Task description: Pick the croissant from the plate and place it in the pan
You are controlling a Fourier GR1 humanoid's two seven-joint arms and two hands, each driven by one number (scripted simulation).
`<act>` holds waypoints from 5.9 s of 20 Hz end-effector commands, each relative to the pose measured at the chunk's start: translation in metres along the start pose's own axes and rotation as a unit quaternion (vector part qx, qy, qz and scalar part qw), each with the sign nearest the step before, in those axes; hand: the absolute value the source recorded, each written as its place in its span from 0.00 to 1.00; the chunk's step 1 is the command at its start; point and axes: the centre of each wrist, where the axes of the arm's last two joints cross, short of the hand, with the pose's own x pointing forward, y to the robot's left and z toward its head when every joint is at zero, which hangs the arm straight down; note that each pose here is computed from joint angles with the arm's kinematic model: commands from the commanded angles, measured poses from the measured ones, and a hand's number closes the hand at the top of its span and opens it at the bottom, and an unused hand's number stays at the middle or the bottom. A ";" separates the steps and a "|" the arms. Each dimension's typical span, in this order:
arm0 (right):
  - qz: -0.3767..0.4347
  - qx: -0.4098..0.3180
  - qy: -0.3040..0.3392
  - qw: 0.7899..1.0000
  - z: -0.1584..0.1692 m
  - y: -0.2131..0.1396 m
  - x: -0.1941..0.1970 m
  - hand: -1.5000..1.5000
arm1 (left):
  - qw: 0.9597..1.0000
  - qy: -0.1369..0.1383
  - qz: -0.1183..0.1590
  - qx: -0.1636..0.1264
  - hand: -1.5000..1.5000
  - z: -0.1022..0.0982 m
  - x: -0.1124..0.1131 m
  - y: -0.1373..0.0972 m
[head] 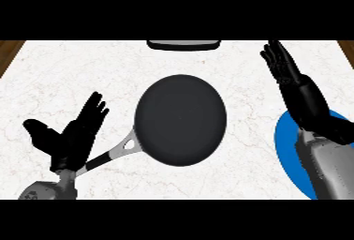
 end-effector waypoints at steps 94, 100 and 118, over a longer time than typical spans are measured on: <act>0.265 0.300 0.656 0.640 0.105 -0.142 -0.031 0.00 | 0.970 -0.011 -0.237 0.052 0.50 0.031 -0.017 0.058; 0.227 0.283 0.654 0.664 0.137 -0.113 -0.044 1.00 | 0.970 -0.011 -0.237 0.049 0.50 0.028 -0.023 0.053; 0.364 -0.143 0.678 0.623 0.128 -0.026 0.020 1.00 | 0.965 0.020 -0.240 0.106 0.50 0.048 -0.032 0.081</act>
